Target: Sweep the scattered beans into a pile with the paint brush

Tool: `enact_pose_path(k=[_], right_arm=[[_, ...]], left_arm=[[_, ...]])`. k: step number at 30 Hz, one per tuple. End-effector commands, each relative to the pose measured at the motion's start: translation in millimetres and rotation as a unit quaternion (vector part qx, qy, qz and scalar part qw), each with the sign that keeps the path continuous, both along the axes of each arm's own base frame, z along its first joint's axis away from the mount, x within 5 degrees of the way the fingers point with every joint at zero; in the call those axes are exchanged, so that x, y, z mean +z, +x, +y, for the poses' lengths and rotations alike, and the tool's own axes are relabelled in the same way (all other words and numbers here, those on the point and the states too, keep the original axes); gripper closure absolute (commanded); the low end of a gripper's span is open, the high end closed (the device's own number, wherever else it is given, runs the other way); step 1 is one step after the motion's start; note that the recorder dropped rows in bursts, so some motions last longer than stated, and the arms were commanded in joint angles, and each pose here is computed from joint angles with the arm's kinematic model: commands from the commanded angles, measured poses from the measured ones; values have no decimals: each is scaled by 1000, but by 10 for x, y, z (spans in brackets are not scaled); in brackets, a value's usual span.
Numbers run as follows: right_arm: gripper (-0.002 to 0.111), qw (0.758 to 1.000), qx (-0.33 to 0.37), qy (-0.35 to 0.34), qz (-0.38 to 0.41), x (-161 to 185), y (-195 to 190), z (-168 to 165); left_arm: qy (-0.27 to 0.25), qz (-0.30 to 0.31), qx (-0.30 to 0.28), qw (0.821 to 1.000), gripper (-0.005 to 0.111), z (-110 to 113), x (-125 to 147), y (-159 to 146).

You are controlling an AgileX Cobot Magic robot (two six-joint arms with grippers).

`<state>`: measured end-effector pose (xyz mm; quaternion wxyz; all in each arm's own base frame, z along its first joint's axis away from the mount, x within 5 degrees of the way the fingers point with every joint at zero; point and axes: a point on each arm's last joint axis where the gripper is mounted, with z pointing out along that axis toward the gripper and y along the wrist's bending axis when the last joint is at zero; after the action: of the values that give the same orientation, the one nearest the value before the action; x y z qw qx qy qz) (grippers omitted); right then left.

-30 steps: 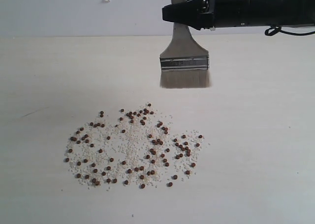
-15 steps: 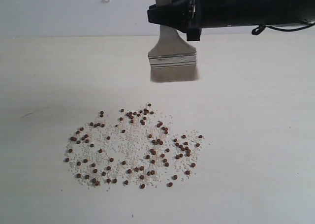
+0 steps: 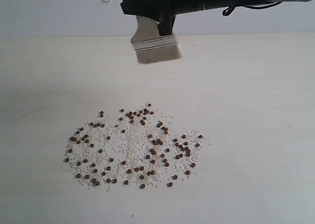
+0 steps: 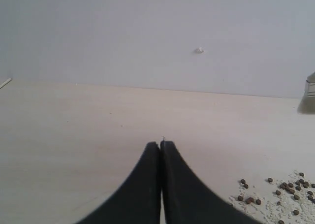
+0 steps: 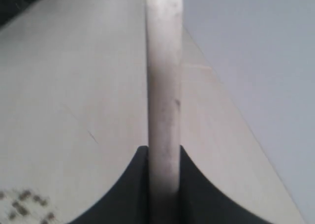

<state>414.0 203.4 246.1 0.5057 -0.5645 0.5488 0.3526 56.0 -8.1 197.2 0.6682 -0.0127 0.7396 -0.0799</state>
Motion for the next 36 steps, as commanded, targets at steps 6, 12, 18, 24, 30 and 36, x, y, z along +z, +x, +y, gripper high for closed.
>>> enact_pose_path(k=[6, 12, 18, 24, 30, 36], right_arm=[[108, 960, -150, -184, -148, 171, 219, -245], [108, 926, -232, -256, -154, 156, 301, -392], [108, 896, -275, -303, -174, 162, 3, -563], [108, 841, -388, -298, -233, 195, -479, -657], [108, 869, -342, -242, -264, 160, -867, -126], [108, 844, -491, -93, -192, -285, -1234, -326]], left_arm=[[-5, -1, 1, 1000, 107, 0, -3, -3], [-5, -1, 1, 1000, 107, 0, -3, -3], [-5, -1, 1, 1000, 107, 0, -3, -3], [-5, -1, 1, 1000, 107, 0, -3, -3], [-5, -1, 0, 1000, 107, -1, -3, -3], [-4, -1, -8, 1000, 107, -10, -3, -5]])
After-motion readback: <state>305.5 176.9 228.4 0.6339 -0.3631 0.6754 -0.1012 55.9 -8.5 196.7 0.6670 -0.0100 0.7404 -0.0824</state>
